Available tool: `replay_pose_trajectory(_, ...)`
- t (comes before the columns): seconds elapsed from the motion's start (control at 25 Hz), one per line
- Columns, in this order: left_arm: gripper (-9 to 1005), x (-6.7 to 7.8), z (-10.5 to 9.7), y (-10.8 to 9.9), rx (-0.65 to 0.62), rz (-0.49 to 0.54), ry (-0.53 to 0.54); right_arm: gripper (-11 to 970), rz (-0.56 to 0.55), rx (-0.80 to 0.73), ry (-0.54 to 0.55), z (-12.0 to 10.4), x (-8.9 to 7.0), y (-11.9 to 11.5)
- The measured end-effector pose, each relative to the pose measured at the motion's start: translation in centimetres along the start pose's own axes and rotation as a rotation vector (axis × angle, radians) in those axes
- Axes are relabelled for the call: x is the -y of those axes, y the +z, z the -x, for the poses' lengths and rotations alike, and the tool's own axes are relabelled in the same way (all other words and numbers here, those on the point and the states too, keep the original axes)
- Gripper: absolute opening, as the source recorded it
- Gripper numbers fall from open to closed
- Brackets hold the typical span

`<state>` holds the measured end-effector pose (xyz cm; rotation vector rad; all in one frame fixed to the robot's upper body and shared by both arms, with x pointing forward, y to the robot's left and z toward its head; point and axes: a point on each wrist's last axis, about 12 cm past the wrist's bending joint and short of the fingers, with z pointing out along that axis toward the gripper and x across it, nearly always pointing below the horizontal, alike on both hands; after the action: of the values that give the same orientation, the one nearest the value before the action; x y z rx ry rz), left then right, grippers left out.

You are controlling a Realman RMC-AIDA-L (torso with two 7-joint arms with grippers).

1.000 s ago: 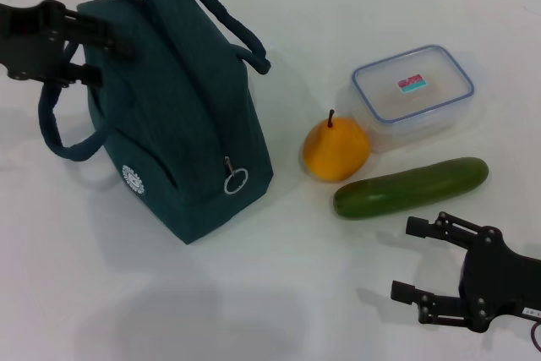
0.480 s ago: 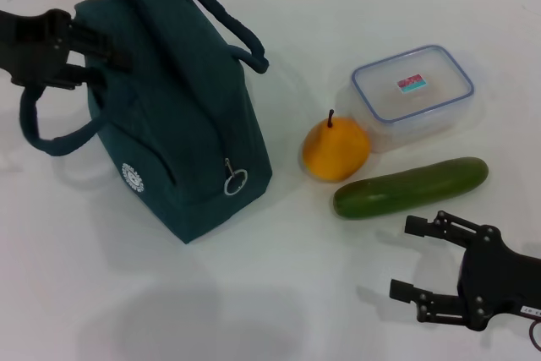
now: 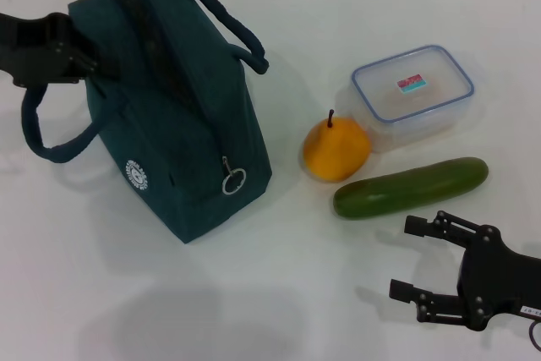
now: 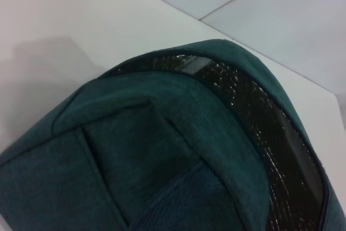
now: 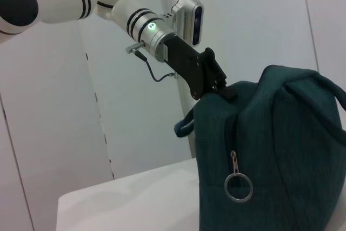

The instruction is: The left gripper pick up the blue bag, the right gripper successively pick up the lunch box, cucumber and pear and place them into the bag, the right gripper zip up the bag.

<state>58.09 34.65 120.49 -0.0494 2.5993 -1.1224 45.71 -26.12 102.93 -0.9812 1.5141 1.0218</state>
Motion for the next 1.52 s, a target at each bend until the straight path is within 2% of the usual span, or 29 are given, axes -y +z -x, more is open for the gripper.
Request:
replay_pose_trajectory(0.24, 100, 0.1, 0.0, 0.0, 0.001, -0.017, 0.013, 855, -0.010, 0.014, 0.005, 0.1, 0.1, 0.0)
replay_pose_trajectory(0.36, 57, 0.4, -0.1, 0.3, 0.003, -0.072, 0.020, 855, -0.030, 0.043, 0.020, 0.2, 0.1, -0.1)
replay_pose_trajectory(0.56, 44, 0.4, -0.3, 0.2, 0.021, -0.155, 0.033, 855, -0.128, 0.205, 0.111, 1.0, 0.3, -0.8)
replay_pose_trajectory(0.8, 43, 0.2, -0.7, -0.1, 0.043, -0.199, 0.044, 856, -0.314, 0.482, 0.440, 1.9, 1.6, -2.9)
replay_pose_trajectory(1.04, 44, 0.1, -0.9, -0.7, 0.058, -0.232, 0.058, 856, -0.433, 0.632, 0.693, 1.7, 3.2, -4.5)
replay_pose_trajectory(1.16, 44, 0.2, -0.9, -0.7, 0.060, -0.236, 0.072, 856, -0.531, 0.646, 0.877, 0.7, 4.7, -4.7)
replay_pose_trajectory(1.24, 43, 0.2, -0.9, -0.7, 0.061, -0.236, 0.082, 856, -0.573, 0.632, 0.956, 0.4, 5.6, -4.4)
replay_pose_trajectory(1.52, 43, 0.4, -0.7, -0.6, 0.063, -0.235, 0.104, 856, -0.630, 0.577, 1.073, 0.6, 8.2, -2.1)
